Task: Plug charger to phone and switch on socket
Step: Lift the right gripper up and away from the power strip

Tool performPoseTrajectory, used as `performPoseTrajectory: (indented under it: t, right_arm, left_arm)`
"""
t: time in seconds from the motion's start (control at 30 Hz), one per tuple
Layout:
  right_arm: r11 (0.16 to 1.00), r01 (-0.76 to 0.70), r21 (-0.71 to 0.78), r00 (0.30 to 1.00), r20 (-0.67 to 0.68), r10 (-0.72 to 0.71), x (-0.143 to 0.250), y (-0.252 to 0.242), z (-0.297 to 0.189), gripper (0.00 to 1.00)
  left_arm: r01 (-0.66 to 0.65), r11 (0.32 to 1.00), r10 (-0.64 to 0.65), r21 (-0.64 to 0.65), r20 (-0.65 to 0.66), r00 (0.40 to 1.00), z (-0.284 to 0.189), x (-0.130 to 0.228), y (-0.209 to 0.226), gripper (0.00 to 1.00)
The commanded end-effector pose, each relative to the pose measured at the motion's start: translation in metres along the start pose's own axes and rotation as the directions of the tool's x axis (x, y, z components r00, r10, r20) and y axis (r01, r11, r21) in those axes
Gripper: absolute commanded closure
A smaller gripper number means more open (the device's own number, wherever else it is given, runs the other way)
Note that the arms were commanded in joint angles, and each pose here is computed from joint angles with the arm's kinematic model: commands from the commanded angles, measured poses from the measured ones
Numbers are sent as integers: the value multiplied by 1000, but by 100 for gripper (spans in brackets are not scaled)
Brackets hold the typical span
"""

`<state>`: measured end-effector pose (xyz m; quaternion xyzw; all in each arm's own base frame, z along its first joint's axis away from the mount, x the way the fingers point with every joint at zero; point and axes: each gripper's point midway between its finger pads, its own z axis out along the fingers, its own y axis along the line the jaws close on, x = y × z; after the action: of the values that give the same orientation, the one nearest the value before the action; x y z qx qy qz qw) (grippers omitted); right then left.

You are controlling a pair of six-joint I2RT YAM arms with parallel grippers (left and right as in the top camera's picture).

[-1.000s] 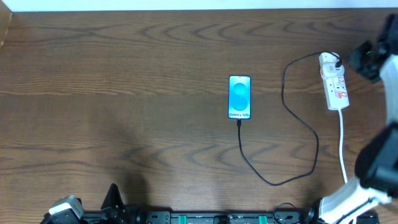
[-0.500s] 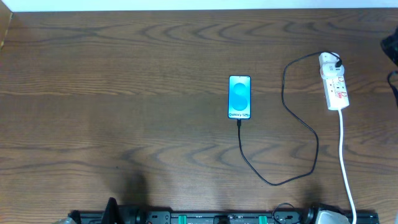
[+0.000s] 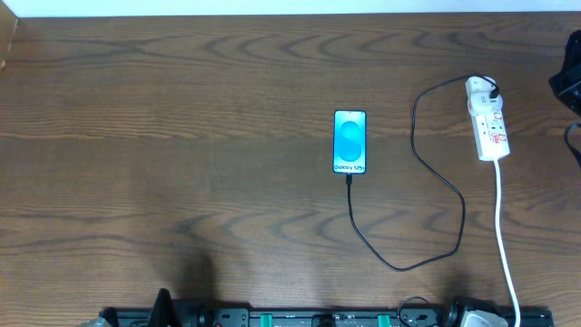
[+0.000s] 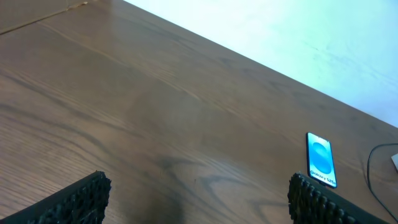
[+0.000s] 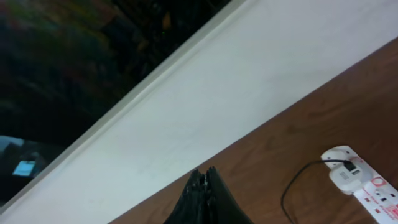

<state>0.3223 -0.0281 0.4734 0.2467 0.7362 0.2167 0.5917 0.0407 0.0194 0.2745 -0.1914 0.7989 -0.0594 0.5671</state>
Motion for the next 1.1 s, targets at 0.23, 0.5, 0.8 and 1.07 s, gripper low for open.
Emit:
performPoseTrajectory:
  t: [0.23,0.5,0.8,1.07]
  right_arm:
    - [998,2,-55,1000,6,-2,1,15,-19,99]
    - [999,4,-51,1000,1,-4,2,14,-18,99]
    - [999,3,-49,1000,-2,-3,3,13,-17,99]
    - [999,2,-50,1000,-2,-2,3,13,-17,99]
  left_arm:
    - [0,1000,0,-9,10,1000,-2,-1,1,9]
    - [0,1000,0,-9,10,1000,-2,-1,1,9]
    - [0,1000,0,-9,10,1000,-2,-1,1,9]
    - [1,1000,-1,-9,10,1000,-2,-1,1,9]
